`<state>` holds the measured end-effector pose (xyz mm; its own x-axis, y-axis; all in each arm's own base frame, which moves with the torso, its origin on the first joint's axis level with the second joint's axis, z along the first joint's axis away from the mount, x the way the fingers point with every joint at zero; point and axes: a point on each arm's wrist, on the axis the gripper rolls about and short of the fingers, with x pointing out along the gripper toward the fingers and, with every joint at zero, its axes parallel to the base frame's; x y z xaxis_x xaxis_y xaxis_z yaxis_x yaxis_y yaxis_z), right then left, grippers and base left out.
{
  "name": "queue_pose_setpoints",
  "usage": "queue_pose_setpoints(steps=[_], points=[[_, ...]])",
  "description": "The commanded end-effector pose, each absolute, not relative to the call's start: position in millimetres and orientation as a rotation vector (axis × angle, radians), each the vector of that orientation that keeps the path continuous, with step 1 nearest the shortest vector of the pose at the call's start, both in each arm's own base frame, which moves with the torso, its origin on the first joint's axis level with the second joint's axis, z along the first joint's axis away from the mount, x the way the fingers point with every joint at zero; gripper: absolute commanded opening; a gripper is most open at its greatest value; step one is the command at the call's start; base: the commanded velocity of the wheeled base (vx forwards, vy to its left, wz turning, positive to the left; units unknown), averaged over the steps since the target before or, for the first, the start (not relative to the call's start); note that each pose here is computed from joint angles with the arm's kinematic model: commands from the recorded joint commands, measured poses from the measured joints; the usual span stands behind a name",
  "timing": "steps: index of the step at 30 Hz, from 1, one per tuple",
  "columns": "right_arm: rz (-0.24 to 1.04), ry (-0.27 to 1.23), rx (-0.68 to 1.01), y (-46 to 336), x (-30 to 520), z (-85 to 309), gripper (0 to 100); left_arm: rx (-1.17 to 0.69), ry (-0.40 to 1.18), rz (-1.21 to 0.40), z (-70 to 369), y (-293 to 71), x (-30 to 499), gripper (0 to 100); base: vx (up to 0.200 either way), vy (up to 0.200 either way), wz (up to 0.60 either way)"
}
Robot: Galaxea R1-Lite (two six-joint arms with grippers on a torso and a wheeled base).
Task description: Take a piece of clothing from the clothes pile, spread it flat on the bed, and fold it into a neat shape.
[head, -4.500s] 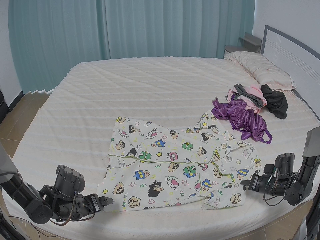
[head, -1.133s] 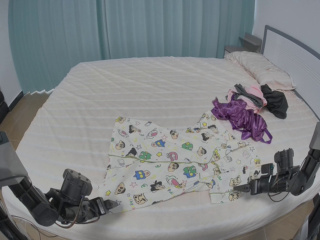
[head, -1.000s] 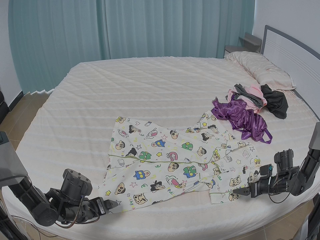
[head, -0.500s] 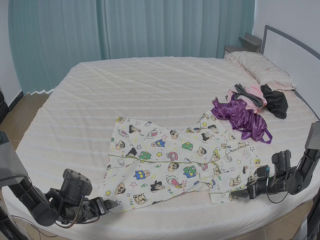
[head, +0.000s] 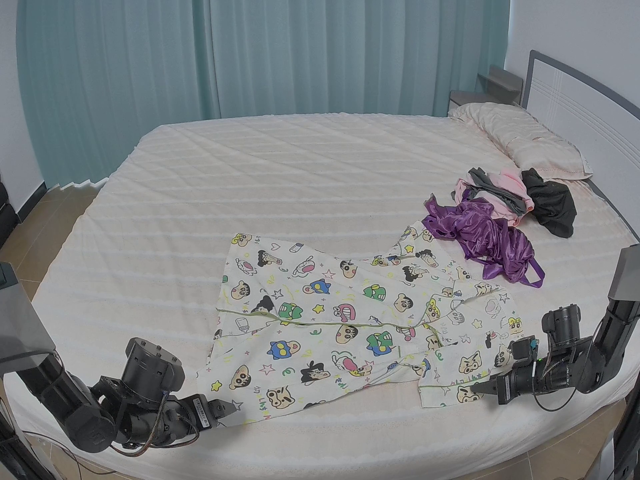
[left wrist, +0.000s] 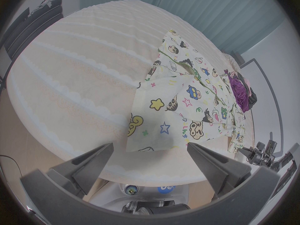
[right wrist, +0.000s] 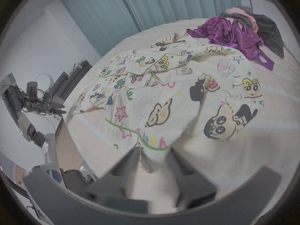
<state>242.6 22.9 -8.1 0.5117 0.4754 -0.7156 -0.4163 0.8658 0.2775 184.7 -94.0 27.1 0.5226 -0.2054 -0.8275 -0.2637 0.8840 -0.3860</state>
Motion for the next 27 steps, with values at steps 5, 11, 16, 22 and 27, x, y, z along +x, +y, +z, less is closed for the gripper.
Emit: queue_pose_setpoints(steps=[5,11,16,22,27], points=[[0.53,0.89,0.08,21,229,-2,0,-0.509,1.031,0.037,27,-94,185,100,0.0,0.0,0.0],[0.527,0.886,0.083,20,213,7,0,-0.497,1.035,0.017,28,-98,182,100,0.0,0.0,0.0],[0.525,0.901,0.087,18,193,12,0,-0.483,1.049,0.003,27,-100,177,100,0.0,0.0,0.0],[0.499,0.946,0.11,13,180,8,0,-0.473,1.064,0.01,22,-101,178,100,0.0,0.0,0.0],[0.494,0.973,0.118,12,171,6,0,-0.485,1.065,0.021,18,-102,181,100,0.0,0.0,0.0]])
